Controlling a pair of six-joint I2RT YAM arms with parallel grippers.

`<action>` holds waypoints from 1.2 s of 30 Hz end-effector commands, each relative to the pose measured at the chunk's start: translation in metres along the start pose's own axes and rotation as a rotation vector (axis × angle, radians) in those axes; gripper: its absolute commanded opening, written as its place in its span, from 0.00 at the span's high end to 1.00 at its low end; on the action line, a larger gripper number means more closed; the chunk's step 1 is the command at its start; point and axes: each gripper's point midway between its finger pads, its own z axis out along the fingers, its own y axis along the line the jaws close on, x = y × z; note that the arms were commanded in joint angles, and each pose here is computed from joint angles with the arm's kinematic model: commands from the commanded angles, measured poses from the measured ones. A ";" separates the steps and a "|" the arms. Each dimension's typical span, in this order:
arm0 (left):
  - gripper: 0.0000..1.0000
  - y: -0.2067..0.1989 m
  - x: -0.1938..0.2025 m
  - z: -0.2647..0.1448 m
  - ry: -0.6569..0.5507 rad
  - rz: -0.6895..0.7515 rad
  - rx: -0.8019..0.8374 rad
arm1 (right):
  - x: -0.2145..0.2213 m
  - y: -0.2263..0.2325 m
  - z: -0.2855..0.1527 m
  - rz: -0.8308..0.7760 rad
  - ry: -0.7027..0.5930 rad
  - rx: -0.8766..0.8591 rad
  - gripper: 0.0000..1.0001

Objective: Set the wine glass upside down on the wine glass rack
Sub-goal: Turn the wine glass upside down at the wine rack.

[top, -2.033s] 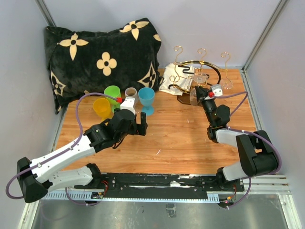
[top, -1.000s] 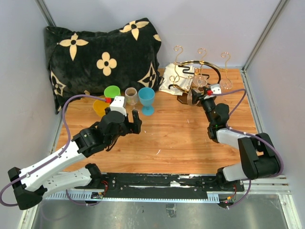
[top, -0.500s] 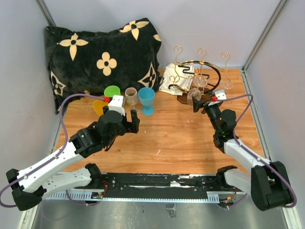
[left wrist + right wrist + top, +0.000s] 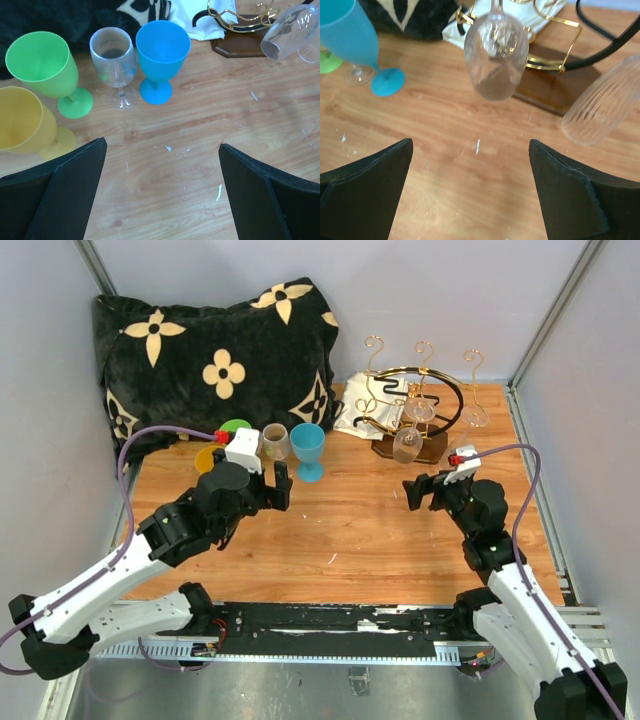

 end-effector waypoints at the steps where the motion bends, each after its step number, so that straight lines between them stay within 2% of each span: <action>1: 0.00 0.011 -0.015 0.009 -0.009 0.018 -0.080 | 0.024 0.008 -0.021 0.071 0.127 -0.023 0.02; 6: 0.00 0.024 -0.033 0.040 0.030 -0.048 -0.071 | 0.030 0.016 -0.030 0.108 0.154 -0.053 0.02; 10: 0.00 0.028 -0.044 0.066 0.068 -0.039 -0.085 | 0.036 0.020 -0.032 0.123 0.202 -0.068 0.02; 21: 0.00 0.050 -0.030 0.132 0.236 0.000 -0.167 | 0.038 0.025 -0.030 0.131 0.207 -0.099 0.02; 30: 0.01 0.070 -0.027 0.160 0.273 0.019 -0.249 | 0.040 0.027 -0.030 0.132 0.213 -0.109 0.02; 36: 0.07 0.078 -0.018 0.173 0.303 0.026 -0.263 | 0.042 0.027 -0.029 0.134 0.222 -0.113 0.02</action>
